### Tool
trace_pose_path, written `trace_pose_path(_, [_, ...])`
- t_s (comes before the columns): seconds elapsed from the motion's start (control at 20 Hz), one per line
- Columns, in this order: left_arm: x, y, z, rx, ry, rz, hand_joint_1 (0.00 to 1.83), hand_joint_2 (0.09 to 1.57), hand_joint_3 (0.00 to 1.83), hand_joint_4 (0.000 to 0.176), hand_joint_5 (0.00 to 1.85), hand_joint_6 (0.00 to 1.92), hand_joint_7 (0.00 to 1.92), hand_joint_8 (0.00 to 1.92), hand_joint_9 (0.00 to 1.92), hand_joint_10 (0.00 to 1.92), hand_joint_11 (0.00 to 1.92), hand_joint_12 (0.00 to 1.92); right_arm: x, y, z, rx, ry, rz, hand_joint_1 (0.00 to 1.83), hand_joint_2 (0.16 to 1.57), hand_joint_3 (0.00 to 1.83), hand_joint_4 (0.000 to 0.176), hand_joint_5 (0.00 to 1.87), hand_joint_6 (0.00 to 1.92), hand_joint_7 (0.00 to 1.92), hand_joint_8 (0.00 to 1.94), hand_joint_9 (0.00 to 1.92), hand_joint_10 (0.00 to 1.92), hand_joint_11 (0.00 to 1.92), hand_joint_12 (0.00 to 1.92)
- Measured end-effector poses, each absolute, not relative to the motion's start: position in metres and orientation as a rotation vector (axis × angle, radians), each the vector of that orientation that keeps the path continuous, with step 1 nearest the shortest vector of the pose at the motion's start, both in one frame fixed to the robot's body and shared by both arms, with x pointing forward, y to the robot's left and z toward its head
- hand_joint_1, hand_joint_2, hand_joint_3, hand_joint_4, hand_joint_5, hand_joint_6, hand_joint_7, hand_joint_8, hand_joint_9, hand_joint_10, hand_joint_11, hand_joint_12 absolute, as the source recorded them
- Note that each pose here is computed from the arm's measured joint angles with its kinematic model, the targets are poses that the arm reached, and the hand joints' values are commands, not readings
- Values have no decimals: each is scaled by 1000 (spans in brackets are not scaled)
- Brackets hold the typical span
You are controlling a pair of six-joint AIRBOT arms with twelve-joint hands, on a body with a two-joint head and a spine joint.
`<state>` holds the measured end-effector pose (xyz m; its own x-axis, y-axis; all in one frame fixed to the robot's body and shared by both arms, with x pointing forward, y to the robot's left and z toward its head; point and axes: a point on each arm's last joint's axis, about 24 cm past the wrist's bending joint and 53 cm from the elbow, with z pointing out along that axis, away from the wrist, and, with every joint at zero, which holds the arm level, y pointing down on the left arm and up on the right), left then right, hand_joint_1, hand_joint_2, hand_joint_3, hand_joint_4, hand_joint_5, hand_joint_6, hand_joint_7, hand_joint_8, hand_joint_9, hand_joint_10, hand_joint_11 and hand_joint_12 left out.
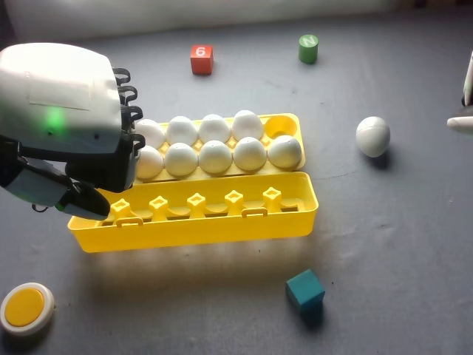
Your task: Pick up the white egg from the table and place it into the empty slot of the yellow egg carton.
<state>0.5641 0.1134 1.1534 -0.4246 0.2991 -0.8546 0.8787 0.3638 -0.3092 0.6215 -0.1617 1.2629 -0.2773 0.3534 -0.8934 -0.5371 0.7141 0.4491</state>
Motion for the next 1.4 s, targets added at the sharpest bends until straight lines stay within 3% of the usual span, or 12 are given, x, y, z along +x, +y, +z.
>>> trace_pose_path(0.05, [563, 112, 1154, 1023, 1912, -1034, 0, 1138, 214, 0, 67, 34, 42, 28, 8, 24, 0, 13, 621, -162, 1263, -154, 1640, 862, 188, 1055, 107, 0, 165, 59, 142, 58, 120, 60, 0, 391])
trace_pose_path(0.1, [563, 113, 1153, 1027, 1912, -1033, 0, 1234, 21, 0, 78, 5, 55, 4, 11, 5, 0, 0, 621, -162, 1261, -158, 1644, 855, 174, 1112, 11, 0, 177, 6, 148, 6, 134, 8, 0, 392])
trace_pose_path(0.25, [561, 112, 1154, 1029, 1911, -1041, 0, 1234, 13, 0, 98, 11, 78, 11, 34, 11, 10, 5, 622, -162, 1258, -160, 1656, 848, 70, 1146, 7, 0, 123, 0, 108, 0, 106, 1, 0, 311])
trace_pose_path(0.4, [562, 111, 1154, 1022, 1916, -1039, 0, 1247, 15, 0, 92, 6, 79, 8, 50, 15, 31, 16, 622, -162, 1259, -176, 1647, 836, 104, 1092, 0, 0, 147, 3, 124, 2, 130, 3, 0, 401])
trace_pose_path(0.45, [561, 110, 1153, 1026, 1916, -1039, 0, 1247, 13, 0, 84, 2, 77, 6, 45, 11, 19, 11, 622, -162, 1258, -191, 1646, 816, 164, 998, 0, 0, 121, 1, 63, 3, 44, 0, 0, 238])
trace_pose_path(0.5, [560, 109, 1154, 1029, 1915, -1044, 0, 1249, 13, 0, 82, 1, 81, 7, 52, 13, 25, 15, 623, -164, 1259, -194, 1642, 801, 149, 913, 0, 22, 114, 0, 12, 0, 8, 0, 0, 109])
trace_pose_path(0.6, [559, 109, 1154, 1031, 1914, -1050, 0, 1247, 10, 0, 77, 0, 85, 6, 61, 14, 32, 21, 629, -166, 1258, -206, 1635, 770, 132, 818, 0, 134, 241, 15, 0, 0, 0, 0, 0, 207])
trace_pose_path(0.65, [559, 109, 1154, 1030, 1914, -1050, 0, 1248, 10, 0, 89, 6, 100, 12, 70, 17, 33, 22, 632, -167, 1255, -205, 1641, 765, 232, 808, 0, 168, 315, 13, 0, 0, 0, 0, 0, 41])
trace_pose_path(0.7, [558, 109, 1154, 1032, 1914, -1052, 0, 1253, 10, 0, 108, 12, 120, 17, 86, 21, 43, 30, 637, -168, 1251, -213, 1652, 745, 388, 797, 0, 174, 388, 32, 2, 0, 0, 0, 0, 7])
trace_pose_path(1.05, [558, 110, 1154, 1034, 1914, -1055, 0, 1261, 0, 0, 150, 4, 144, 3, 100, 4, 0, 171, 680, -163, 1216, -218, 1733, 657, 692, 773, 0, 176, 854, 10, 260, 7, 0, 0, 0, 0])
trace_pose_path(1.25, [561, 113, 1154, 1030, 1917, -1044, 0, 1261, 1, 0, 157, 3, 122, 3, 79, 2, 0, 139, 704, -152, 1206, -233, 1730, 641, 703, 846, 24, 152, 760, 0, 184, 0, 0, 0, 0, 0])
trace_pose_path(1.4, [559, 112, 1154, 1036, 1916, -1053, 0, 1264, 1, 0, 117, 0, 92, 1, 58, 0, 0, 85, 718, -148, 1201, -236, 1717, 634, 702, 824, 9, 172, 730, 0, 162, 0, 0, 0, 0, 0])
